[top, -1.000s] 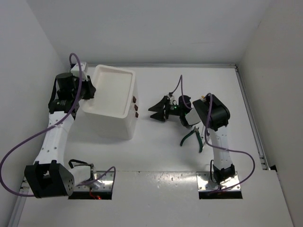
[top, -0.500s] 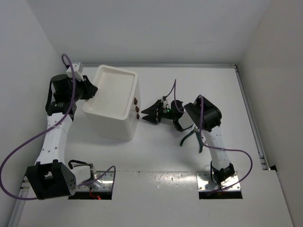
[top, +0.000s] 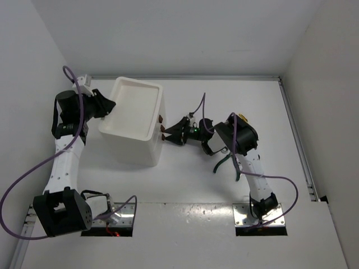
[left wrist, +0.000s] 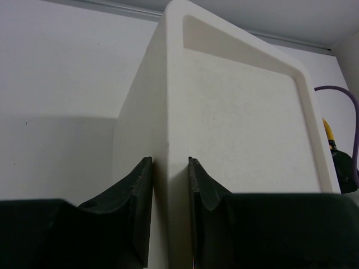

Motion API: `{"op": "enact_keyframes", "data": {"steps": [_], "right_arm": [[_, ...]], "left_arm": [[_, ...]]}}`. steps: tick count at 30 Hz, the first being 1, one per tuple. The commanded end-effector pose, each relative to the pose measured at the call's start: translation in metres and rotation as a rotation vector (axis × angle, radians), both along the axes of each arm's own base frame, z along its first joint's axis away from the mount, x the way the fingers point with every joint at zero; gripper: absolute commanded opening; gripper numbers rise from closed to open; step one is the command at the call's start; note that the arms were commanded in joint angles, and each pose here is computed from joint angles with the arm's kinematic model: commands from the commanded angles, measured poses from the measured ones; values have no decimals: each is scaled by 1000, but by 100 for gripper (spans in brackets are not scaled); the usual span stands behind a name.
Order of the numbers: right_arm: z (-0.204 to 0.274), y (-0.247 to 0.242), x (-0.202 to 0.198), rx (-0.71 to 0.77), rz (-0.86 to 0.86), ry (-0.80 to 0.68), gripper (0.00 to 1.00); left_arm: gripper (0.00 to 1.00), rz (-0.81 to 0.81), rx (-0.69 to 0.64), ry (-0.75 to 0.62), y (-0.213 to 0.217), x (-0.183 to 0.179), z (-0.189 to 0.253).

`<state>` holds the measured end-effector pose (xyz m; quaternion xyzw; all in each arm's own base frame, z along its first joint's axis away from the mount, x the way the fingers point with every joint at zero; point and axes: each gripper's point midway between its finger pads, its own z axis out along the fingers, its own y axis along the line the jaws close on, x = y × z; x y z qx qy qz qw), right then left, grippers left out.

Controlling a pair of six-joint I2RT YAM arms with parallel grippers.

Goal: Sort the tools into containers

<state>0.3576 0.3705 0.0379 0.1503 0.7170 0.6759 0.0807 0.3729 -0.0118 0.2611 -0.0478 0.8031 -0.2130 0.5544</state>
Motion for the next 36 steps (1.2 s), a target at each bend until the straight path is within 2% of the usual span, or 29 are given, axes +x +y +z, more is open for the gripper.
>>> {"op": "enact_keyframes", "data": {"steps": [1, 4, 9, 11, 12, 15, 23, 26, 36], "right_arm": [[19, 13, -5, 96, -11, -112, 56], [22, 22, -10, 102, 2, -119, 57], [23, 35, -22, 109, 36, -94, 65], [20, 37, -28, 104, 46, -86, 70], [15, 36, -30, 90, 46, -66, 76], [11, 31, -39, 58, 56, -60, 79], [-28, 11, -54, -122, 39, 33, 79], [-26, 4, -50, -177, 9, -12, 78], [-31, 4, -27, -141, -77, -48, 69]], "left_arm": [[0, -22, -159, 262, -15, -25, -69], [0, -17, -172, 264, -13, -23, -70], [0, -14, -186, 265, -11, -22, -70], [0, -14, -186, 266, -11, -22, -73], [0, -5, -187, 265, -8, -22, -73], [0, -14, -191, 264, -9, -22, -72], [0, -14, -191, 264, -10, -22, -74], [0, -14, -191, 264, -10, -22, -74], [0, -22, -195, 263, -12, -25, -77]]}}
